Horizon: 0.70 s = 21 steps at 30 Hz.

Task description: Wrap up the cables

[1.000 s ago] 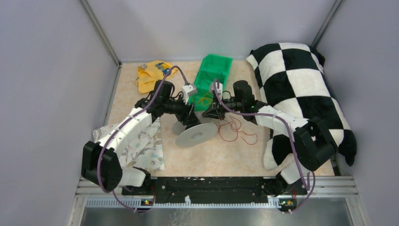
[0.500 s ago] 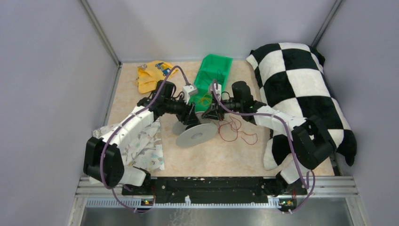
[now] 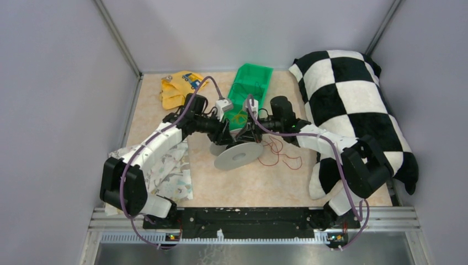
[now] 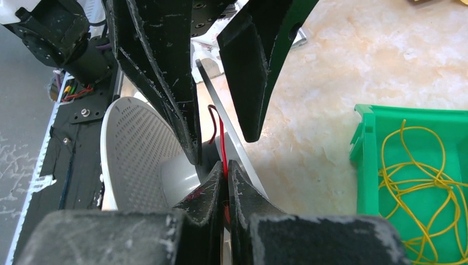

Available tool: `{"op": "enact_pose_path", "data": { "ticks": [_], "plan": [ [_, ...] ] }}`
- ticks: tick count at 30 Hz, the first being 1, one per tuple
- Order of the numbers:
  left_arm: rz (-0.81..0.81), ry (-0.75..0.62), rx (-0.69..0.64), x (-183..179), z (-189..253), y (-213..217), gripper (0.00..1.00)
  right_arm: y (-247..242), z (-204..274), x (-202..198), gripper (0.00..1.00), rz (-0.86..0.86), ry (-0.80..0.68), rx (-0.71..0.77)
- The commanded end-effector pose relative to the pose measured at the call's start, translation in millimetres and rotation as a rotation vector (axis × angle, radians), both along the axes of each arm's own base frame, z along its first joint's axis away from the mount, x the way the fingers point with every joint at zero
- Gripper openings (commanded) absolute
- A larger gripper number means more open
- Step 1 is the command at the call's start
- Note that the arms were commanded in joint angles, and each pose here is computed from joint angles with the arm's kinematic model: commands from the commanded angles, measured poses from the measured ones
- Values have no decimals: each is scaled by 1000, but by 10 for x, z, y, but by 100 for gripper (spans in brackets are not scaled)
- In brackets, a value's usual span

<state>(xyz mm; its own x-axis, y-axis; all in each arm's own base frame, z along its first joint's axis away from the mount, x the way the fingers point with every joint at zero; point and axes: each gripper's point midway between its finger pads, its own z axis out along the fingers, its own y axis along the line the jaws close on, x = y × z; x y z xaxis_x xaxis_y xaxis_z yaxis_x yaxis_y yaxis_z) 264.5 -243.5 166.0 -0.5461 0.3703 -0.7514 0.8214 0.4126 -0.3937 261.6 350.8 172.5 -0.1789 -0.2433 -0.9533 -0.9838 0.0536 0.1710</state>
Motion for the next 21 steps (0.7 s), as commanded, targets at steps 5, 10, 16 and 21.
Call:
{"op": "enact_pose_path", "data": {
  "ticks": [5, 10, 16, 21],
  "plan": [
    [-15, -68, -46, 87, 253, -57, 44, 84, 104, 34, 0, -1, -47, 41],
    [-18, -63, -43, 86, 247, -57, 37, 82, 103, 45, 0, -5, -45, 40],
    [-13, -78, -44, 89, 280, -49, 20, 85, 85, 17, 0, 3, -29, 39],
    [-5, -81, -36, 99, 306, -36, 0, 61, 88, 17, 0, -18, -26, 37]
  ]
}}
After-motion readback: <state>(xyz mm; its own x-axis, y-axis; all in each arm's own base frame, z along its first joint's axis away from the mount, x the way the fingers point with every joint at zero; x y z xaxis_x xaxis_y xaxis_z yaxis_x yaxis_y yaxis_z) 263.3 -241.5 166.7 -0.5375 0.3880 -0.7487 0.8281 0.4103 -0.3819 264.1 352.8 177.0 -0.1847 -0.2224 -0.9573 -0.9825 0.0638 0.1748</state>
